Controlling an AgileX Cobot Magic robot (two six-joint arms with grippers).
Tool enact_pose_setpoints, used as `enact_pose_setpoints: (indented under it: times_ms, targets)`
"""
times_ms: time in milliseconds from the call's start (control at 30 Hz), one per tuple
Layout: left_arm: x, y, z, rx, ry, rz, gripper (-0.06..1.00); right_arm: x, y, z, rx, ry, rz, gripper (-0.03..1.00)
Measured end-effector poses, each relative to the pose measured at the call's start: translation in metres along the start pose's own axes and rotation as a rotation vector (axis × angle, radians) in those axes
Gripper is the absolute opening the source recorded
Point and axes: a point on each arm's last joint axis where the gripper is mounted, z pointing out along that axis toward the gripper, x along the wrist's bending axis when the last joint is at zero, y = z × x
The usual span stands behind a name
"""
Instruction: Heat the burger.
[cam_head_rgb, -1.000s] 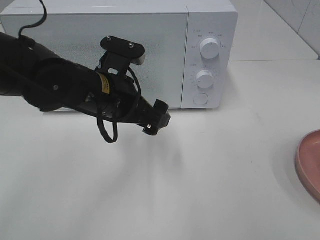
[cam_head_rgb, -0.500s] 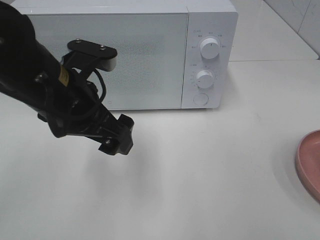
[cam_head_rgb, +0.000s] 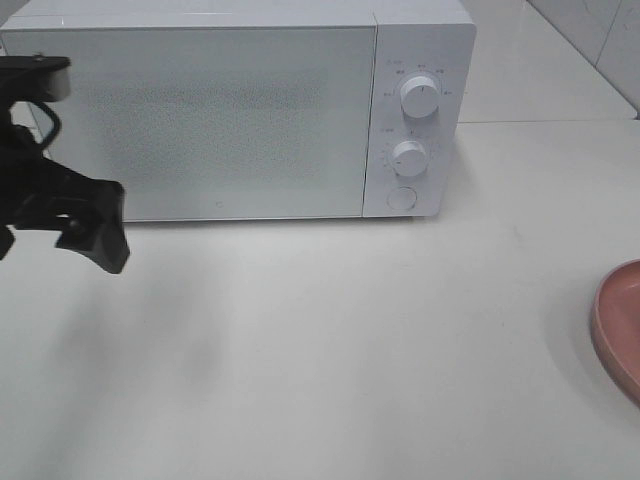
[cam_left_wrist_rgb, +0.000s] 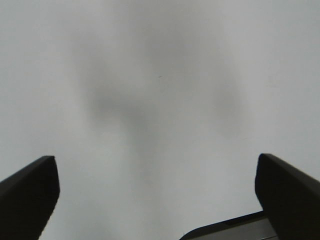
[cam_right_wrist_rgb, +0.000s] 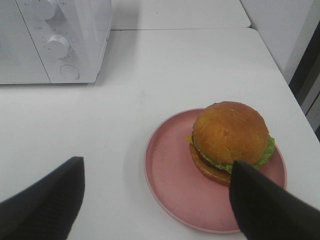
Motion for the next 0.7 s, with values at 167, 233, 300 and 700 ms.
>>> enact_pose_setpoints:
  times_ms: [167,233,300,700]
  targets:
    - [0.030,-0.005,-0.016,0.018,0.029,-0.107,0.99,0.000,0.000,0.000,0.000,0.000,0.000,0.77]
    - [0.035,-0.007,-0.018,0.020,0.033,-0.123,0.98,0.000,0.000,0.000,0.000,0.000,0.000,0.77]
    - [0.044,-0.010,-0.023,0.034,0.042,-0.148,0.98,0.000,0.000,0.000,0.000,0.000,0.000,0.77]
    - [0.083,-0.056,-0.028,0.116,0.072,-0.288,0.98,0.000,0.000,0.000,0.000,0.000,0.000,0.77]
